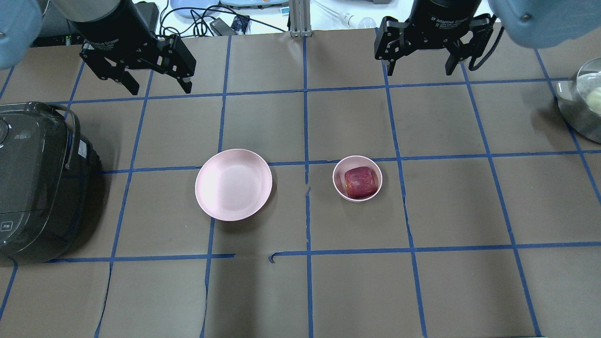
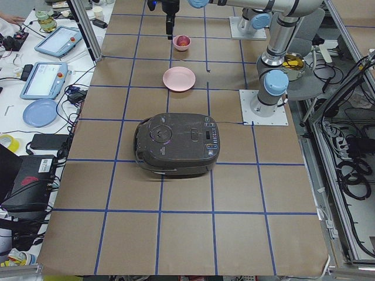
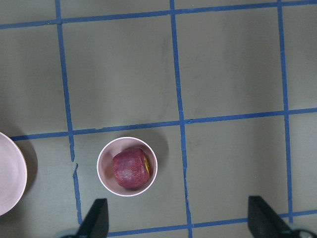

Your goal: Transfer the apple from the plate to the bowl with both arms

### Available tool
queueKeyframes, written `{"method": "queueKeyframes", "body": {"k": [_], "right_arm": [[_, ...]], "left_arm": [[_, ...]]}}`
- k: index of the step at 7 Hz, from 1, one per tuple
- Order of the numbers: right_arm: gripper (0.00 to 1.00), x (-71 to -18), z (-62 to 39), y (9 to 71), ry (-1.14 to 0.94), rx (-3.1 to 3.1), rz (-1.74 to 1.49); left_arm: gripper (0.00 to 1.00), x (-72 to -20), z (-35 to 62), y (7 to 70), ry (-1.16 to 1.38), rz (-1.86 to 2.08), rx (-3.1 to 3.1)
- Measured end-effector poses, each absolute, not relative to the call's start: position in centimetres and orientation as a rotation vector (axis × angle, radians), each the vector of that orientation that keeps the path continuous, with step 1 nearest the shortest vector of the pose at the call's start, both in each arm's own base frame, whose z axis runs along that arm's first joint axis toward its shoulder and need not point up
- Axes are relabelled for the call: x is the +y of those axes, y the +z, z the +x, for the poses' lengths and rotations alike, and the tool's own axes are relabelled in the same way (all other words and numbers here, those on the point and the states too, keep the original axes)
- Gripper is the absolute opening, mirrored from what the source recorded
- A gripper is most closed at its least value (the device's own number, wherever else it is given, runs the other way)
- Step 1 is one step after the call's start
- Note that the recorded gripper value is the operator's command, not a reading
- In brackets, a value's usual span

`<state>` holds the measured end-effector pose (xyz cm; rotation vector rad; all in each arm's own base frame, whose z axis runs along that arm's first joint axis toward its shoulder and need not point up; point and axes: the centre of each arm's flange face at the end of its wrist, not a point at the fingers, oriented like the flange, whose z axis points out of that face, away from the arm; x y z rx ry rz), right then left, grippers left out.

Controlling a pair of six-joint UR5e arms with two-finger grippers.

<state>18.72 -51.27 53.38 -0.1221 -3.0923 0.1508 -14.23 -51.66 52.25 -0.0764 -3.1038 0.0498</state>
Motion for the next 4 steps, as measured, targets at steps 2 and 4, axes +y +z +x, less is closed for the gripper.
{"method": "queueKeyframes", "body": {"k": [2,4], "right_arm": [[1.0,-51.29,18.74,53.38,0.152,-3.094,-0.126],[1.0,-51.24,18.73,53.41,0.152,-3.093,-0.125]], "left_arm": [[1.0,-51.55,-14.06,52.09,0.049,-0.082,-3.124],[1.0,-51.56,-13.98,51.96,0.046,-0.082,-3.132]]}}
